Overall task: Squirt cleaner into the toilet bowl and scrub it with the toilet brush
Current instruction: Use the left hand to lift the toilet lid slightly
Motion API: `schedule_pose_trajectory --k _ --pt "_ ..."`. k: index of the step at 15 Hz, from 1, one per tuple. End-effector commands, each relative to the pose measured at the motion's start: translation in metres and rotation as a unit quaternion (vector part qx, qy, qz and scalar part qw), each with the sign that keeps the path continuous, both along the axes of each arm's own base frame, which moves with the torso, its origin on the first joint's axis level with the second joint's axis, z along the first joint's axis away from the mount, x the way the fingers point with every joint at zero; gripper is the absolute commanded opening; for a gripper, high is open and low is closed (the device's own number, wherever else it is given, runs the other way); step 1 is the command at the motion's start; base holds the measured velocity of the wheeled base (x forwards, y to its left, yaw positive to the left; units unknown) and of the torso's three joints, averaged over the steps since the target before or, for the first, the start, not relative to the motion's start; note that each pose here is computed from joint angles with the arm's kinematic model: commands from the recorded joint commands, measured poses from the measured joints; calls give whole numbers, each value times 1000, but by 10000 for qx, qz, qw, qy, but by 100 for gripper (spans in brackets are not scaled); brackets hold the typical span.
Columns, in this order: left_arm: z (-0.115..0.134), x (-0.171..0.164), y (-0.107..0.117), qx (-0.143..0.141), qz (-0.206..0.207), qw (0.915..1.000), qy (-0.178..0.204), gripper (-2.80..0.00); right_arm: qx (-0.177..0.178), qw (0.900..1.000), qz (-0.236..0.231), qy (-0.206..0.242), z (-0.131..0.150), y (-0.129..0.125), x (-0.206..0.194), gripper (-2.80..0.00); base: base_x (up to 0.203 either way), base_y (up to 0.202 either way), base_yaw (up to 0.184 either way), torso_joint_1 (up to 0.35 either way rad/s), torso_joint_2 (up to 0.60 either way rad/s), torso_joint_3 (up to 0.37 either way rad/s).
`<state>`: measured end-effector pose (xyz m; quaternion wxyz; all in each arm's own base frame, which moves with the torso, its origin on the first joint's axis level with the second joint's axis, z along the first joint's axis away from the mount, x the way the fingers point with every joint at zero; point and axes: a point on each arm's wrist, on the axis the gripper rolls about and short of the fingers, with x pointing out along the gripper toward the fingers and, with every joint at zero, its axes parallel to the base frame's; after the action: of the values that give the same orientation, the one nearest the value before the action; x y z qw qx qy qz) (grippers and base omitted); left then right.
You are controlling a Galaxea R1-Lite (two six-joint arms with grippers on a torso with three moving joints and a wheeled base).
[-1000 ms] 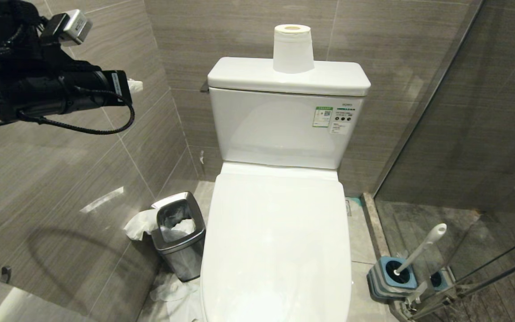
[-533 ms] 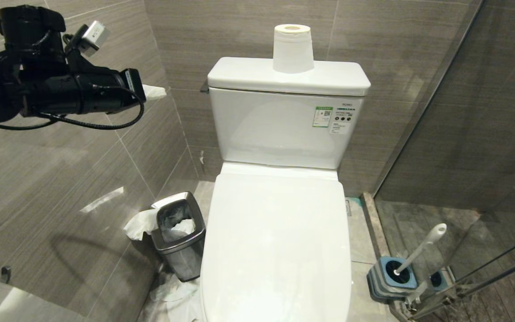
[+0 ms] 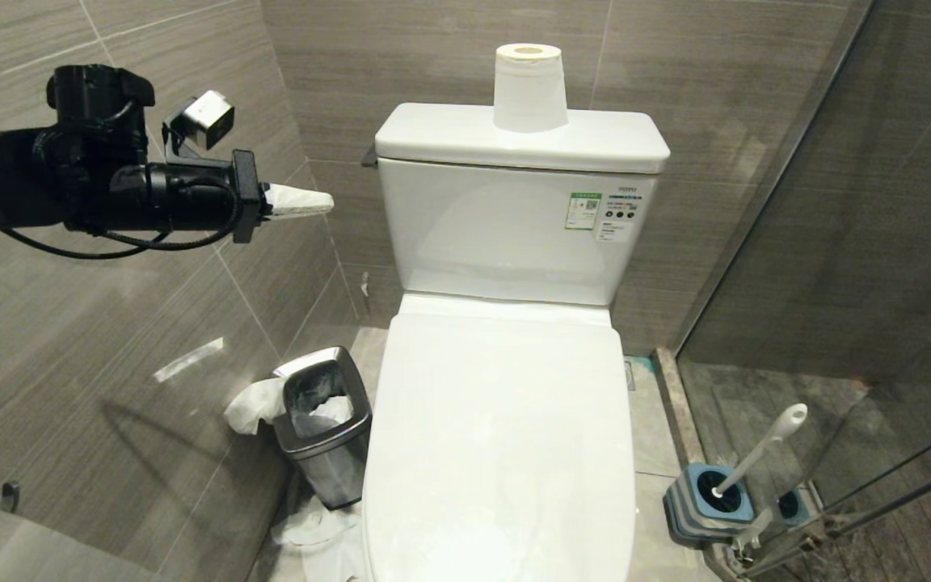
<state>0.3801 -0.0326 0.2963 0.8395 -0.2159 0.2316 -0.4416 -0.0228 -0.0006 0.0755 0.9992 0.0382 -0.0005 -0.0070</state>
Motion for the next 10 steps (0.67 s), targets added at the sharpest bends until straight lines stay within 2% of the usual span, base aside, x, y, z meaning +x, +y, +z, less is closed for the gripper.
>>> schedule_pose_trajectory --k 1,5,8,10 --pt "-20 16 8 -365 -597 9968 400 -280 2 10000 1 2 0 0 0 -280 0 0 0 0 0 0" --pt "-59 35 20 -812 -1322 9838 893 -280 2 10000 1 -5 0 0 0 -280 0 0 0 0 0 0" --pt "-89 52 17 -864 -1389 9797 1161 -280 2 10000 1 2 0 0 0 -280 0 0 0 0 0 0" --pt "-113 70 14 -828 -1402 9810 1054 -280 2 10000 1 2 0 0 0 -280 0 0 0 0 0 0"
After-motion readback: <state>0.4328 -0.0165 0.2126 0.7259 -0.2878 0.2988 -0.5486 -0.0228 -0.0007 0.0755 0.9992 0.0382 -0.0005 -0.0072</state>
